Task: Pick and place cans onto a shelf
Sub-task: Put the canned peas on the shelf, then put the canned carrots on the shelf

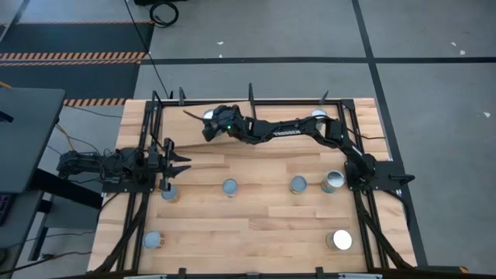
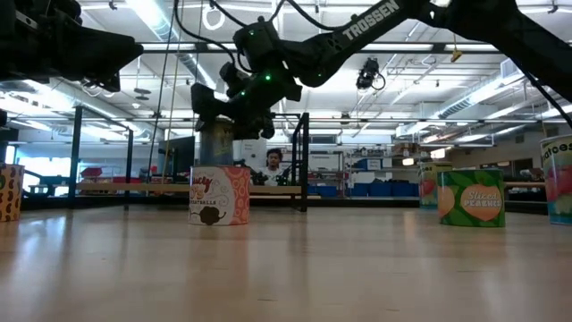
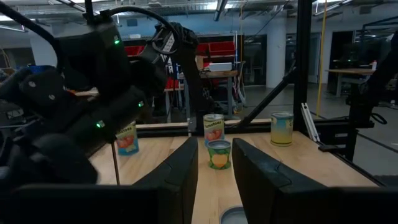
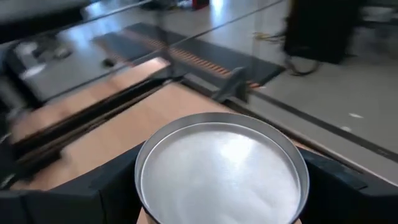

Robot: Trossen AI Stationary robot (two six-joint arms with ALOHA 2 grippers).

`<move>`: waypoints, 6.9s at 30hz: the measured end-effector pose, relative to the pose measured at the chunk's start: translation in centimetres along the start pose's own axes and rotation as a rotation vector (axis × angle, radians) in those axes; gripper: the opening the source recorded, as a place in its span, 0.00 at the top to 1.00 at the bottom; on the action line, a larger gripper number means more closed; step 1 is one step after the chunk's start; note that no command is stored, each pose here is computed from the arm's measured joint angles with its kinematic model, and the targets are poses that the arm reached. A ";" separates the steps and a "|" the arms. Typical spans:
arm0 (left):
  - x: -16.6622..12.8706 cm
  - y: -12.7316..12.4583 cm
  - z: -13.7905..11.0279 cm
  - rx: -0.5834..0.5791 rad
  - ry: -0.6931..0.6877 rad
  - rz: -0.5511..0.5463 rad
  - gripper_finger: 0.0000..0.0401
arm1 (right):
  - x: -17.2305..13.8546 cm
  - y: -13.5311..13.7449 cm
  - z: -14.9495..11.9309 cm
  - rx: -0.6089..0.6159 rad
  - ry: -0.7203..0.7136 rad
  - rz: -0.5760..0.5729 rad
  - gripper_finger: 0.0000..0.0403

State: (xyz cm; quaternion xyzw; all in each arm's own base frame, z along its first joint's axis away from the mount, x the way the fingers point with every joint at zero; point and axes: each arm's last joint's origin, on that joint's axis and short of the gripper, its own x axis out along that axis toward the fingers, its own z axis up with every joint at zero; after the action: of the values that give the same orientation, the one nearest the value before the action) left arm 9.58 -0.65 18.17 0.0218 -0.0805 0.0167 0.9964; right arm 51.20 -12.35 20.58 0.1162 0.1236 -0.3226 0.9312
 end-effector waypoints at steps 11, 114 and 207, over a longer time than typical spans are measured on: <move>0.0 0.0 0.0 0.000 0.000 0.000 0.74 | 0.2 -0.1 0.6 -0.089 -0.034 0.072 0.17; 0.1 0.0 -0.2 0.003 0.019 -0.001 0.74 | 0.0 -2.8 5.7 -0.632 0.032 0.464 0.32; 0.1 0.0 -0.2 0.003 0.019 -0.002 0.74 | -47.6 6.3 -3.2 -0.093 1.238 -0.014 0.29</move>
State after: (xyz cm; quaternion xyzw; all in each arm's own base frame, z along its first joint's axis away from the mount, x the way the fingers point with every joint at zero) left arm 9.73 -0.67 18.03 0.0230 -0.0711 0.0162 0.9971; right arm 18.42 20.67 32.91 0.2405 0.6555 -0.1955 0.6887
